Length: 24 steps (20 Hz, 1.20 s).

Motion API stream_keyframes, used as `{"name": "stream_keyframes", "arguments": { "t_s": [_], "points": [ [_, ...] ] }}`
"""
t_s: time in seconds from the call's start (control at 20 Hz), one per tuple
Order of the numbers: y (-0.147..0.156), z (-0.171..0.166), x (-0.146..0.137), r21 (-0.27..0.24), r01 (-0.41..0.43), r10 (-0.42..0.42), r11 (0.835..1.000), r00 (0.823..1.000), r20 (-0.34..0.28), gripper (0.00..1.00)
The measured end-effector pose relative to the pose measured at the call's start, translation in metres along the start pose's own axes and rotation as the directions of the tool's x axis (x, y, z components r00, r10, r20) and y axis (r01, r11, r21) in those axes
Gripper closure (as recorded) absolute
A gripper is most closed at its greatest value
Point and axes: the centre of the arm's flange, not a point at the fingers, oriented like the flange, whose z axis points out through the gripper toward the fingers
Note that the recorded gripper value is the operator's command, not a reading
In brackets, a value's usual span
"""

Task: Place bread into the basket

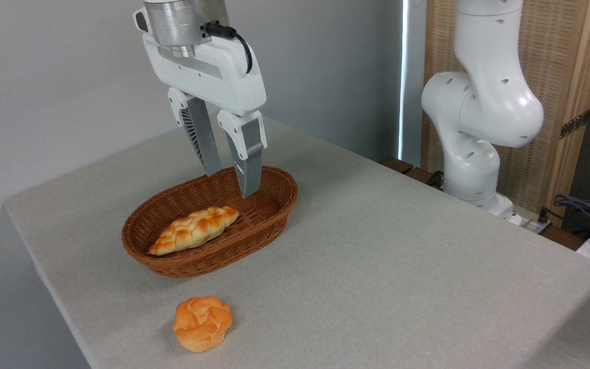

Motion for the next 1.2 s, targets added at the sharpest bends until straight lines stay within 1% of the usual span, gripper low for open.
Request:
{"name": "stream_keyframes", "arguments": {
  "t_s": [0.9, 1.2],
  "points": [
    [-0.0001, 0.0, 0.0001, 0.0, 0.0, 0.0, 1.0, 1.0, -0.001, 0.0],
    [-0.0036, 0.0025, 0.0043, 0.025, 0.0, 0.0, 1.0, 0.999, -0.032, 0.0]
  ]
}}
